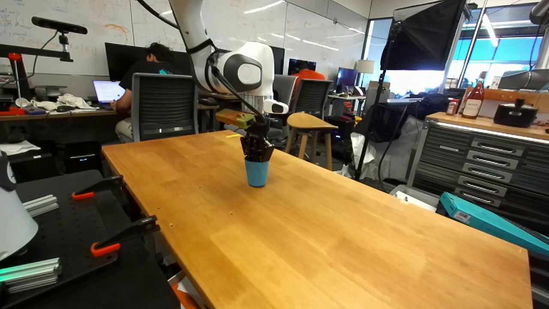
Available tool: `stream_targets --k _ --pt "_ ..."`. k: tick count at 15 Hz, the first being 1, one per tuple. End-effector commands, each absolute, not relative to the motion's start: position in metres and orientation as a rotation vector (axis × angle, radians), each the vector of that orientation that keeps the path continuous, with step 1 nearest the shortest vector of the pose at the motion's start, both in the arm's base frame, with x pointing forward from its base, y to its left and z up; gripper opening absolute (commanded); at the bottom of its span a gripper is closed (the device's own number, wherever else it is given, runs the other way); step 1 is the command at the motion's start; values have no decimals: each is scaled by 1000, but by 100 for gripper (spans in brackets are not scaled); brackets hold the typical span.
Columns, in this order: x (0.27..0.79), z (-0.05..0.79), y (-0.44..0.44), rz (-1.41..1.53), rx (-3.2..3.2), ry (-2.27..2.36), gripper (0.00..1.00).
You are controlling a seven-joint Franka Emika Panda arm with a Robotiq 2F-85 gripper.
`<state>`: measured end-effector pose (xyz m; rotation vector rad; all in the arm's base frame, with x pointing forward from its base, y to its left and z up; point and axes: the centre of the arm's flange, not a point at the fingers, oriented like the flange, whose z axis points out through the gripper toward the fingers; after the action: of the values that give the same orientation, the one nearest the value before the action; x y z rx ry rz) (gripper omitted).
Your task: Put the metal thing in the cup
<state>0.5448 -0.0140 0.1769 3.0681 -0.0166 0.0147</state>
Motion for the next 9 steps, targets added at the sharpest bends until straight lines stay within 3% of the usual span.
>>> stream_targets --k 1,4,7,8,9 --pt "546 175 -17 46 3078 -44 50" --pt "551 181 -21 60 3079 -54 68" --pt "557 192 -29 89 3078 -66 68" --pt "558 194 -31 96 3077 -64 23" --pt "560 198 -33 105 3076 -67 17"
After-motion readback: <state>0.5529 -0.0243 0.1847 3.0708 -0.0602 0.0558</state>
